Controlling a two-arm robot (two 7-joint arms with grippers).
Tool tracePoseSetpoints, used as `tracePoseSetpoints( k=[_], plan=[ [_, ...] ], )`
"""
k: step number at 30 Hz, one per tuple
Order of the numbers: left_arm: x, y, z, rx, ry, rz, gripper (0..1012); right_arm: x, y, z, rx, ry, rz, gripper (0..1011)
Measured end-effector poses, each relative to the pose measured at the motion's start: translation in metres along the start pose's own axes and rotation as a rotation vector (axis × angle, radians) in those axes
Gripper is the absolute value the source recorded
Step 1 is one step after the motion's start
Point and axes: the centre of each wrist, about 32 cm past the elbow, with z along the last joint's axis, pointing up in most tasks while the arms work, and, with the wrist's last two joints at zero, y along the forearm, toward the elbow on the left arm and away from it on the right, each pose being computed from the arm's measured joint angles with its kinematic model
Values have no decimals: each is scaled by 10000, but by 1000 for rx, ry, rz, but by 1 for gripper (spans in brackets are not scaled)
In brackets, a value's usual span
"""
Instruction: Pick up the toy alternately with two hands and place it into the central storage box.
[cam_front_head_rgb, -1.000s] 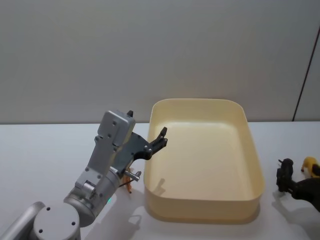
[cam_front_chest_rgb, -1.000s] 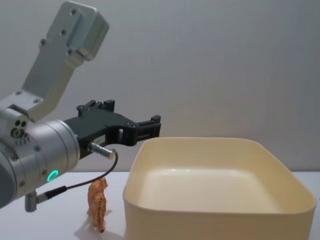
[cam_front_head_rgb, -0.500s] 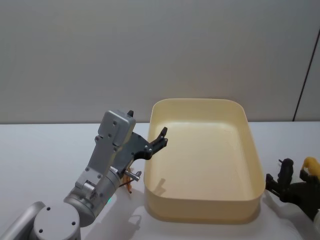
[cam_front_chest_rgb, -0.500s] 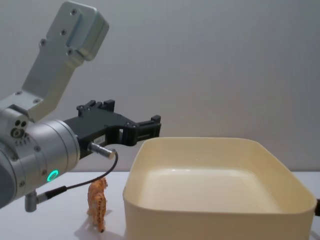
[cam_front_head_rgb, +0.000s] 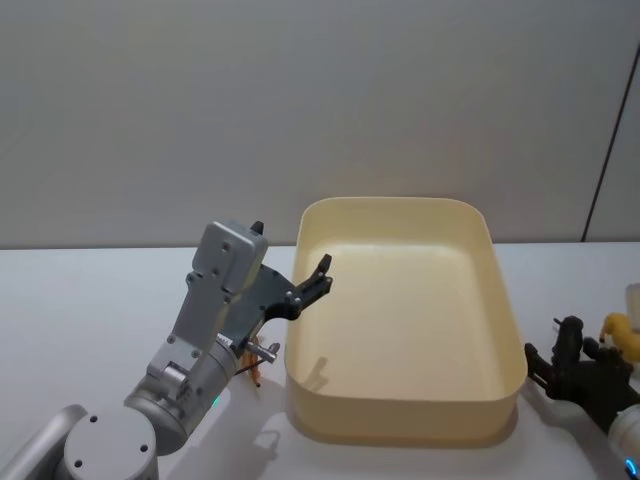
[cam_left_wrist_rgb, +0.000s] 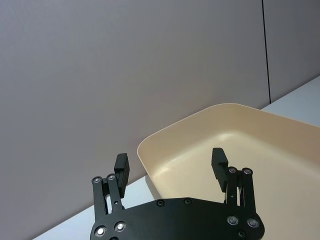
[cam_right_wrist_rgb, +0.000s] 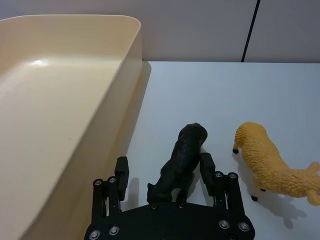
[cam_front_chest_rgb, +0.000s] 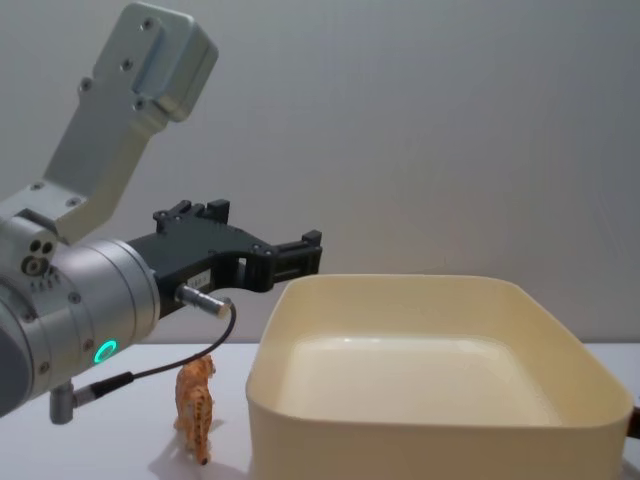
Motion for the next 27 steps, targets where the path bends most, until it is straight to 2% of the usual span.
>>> tracePoseSetpoints(
  k=[5, 6, 8, 17, 20, 27],
  plan=[
    [0, 0, 0, 0, 0, 0, 1001, -12, 21, -6, 0, -1, -3, 762],
    [0, 0, 0, 0, 0, 0, 1001, -16, 27, -7, 0, -2, -4, 706],
    [0, 0, 0, 0, 0, 0, 1001, -18, 31, -9, 0, -2, -5, 676],
    [0, 0, 0, 0, 0, 0, 1001, -30, 50, -13, 0, -4, -7, 364],
    [0, 0, 0, 0, 0, 0, 1001, -31, 55, -13, 0, -4, -8, 310],
    [0, 0, 0, 0, 0, 0, 1001, -35, 55, -16, 5, -7, -13, 307]
  ],
)
